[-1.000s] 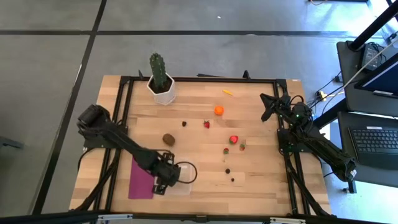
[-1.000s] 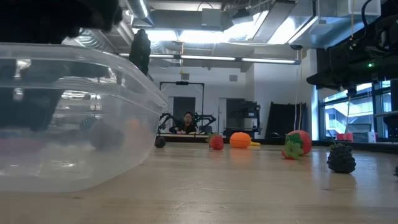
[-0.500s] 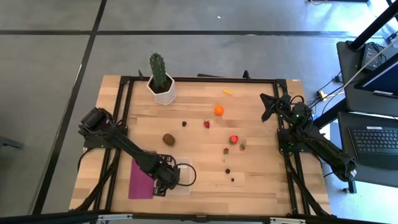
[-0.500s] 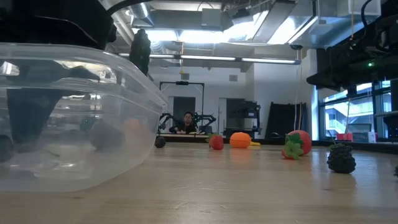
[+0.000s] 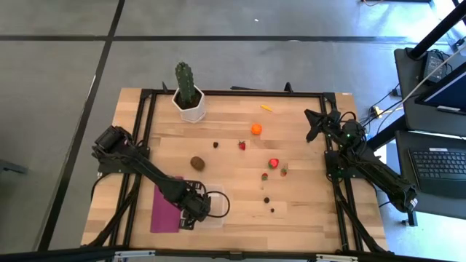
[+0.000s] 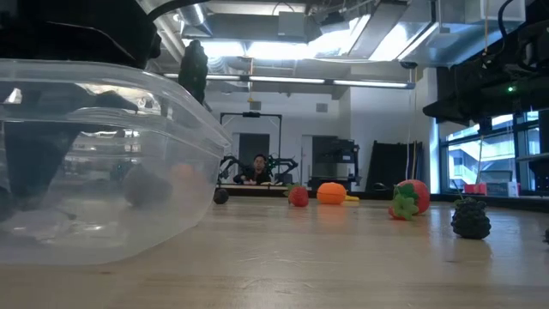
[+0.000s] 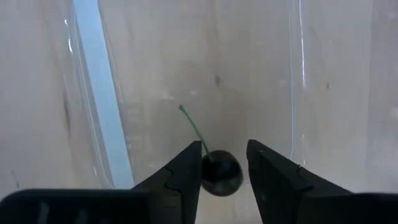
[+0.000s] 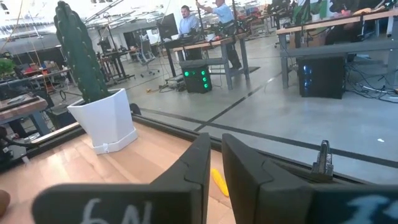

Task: Pick and placing Produce into tupperware
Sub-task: Put the cherry into the transparent bin

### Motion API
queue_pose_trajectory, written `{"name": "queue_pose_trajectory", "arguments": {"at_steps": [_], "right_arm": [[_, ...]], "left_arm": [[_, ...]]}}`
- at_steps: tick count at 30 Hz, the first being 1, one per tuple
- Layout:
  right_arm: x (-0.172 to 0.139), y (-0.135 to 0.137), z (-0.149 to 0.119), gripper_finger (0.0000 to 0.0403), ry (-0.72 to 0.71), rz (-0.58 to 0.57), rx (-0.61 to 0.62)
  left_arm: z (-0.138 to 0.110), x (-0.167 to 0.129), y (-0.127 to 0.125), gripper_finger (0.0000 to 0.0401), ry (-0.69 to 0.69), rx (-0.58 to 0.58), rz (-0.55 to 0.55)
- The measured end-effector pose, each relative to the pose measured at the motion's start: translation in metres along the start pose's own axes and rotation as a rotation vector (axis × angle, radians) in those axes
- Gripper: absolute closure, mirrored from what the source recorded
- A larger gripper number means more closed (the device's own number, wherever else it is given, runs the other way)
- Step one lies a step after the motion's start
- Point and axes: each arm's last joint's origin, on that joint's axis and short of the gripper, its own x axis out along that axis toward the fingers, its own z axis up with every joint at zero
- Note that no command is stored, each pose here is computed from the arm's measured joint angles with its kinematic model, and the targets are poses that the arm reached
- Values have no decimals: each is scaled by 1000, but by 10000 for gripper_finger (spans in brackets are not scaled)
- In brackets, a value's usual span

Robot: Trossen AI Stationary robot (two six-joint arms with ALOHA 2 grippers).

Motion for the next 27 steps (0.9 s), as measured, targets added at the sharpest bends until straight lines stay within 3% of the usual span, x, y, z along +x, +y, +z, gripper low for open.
{"name": "queue_pose_trajectory", "arguments": {"at_steps": [27], "right_arm": [[0,0,0,357,0,0,-4]], "left_arm": [[0,0,0,339,0,-2,0]]}}
